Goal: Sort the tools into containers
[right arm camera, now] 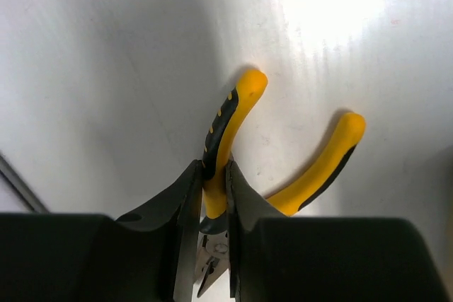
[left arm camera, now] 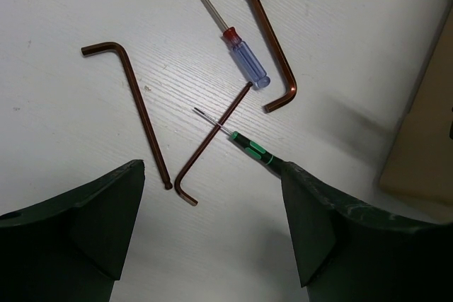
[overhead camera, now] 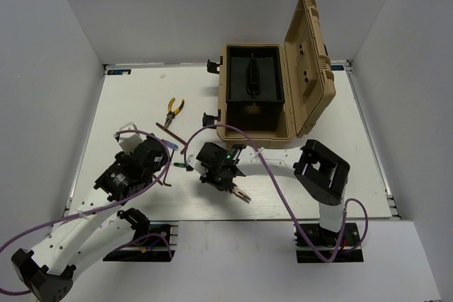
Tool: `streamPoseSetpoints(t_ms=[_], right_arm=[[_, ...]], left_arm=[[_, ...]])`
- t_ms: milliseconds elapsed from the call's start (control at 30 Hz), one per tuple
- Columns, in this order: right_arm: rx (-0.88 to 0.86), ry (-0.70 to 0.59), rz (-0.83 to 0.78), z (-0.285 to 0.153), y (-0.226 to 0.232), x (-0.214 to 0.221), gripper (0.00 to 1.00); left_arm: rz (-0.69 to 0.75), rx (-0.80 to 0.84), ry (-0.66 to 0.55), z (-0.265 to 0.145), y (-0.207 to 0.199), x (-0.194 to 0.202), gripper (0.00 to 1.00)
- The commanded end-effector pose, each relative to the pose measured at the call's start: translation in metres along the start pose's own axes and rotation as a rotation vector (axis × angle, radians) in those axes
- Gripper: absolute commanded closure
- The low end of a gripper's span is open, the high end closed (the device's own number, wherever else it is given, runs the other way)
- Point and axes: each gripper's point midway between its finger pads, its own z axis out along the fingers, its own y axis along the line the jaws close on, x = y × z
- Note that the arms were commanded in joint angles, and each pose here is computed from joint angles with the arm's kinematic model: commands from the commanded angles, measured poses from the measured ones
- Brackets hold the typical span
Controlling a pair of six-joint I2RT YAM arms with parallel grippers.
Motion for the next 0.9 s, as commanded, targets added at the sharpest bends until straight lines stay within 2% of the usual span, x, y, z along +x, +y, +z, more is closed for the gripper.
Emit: streamPoseSetpoints(t_ms=[0, 133, 300, 433, 500, 700, 833, 867], right_arm=[[-0.114, 0.040, -0.031, -0.015, 0.022, 0.005, 1.00], [-0.216, -0.034, -0.088, -0.054, 0.037, -0.015, 1.00], [-0.403, -0.183, -0.176, -0.126, 0.071, -0.053, 1.00], [-0.477, -0.294, -0.217, -0.177, 0.083, -0.086, 1.00], [-0.481, -0.316, -0.231, -0.188, 0.081, -0.091, 1.00], [-0.247, -0.489, -0.321, -0.239, 0.040, -0.135, 1.00], [-0.020, -0.551, -0.408, -0.263, -0.009, -0.145, 1.00], [0.035, -0.532, -0.432, -0.252, -0.023, -0.142, 1.00]], left_arm=[[-0.039, -0.015, -0.015, 0.001, 0.004, -0.001, 0.12], [-0.046, -0.014, -0.027, -0.002, 0.002, -0.007, 0.12], [-0.045, -0.012, -0.041, -0.004, -0.002, -0.016, 0.12], [-0.052, -0.011, -0.053, -0.006, -0.007, -0.024, 0.12], [-0.049, -0.030, -0.074, -0.008, -0.003, -0.030, 0.12], [-0.059, -0.038, -0.119, -0.018, 0.001, -0.047, 0.12], [-0.066, -0.032, -0.123, -0.020, -0.001, -0.050, 0.12], [-0.066, -0.032, -0.123, -0.020, -0.001, -0.050, 0.12]])
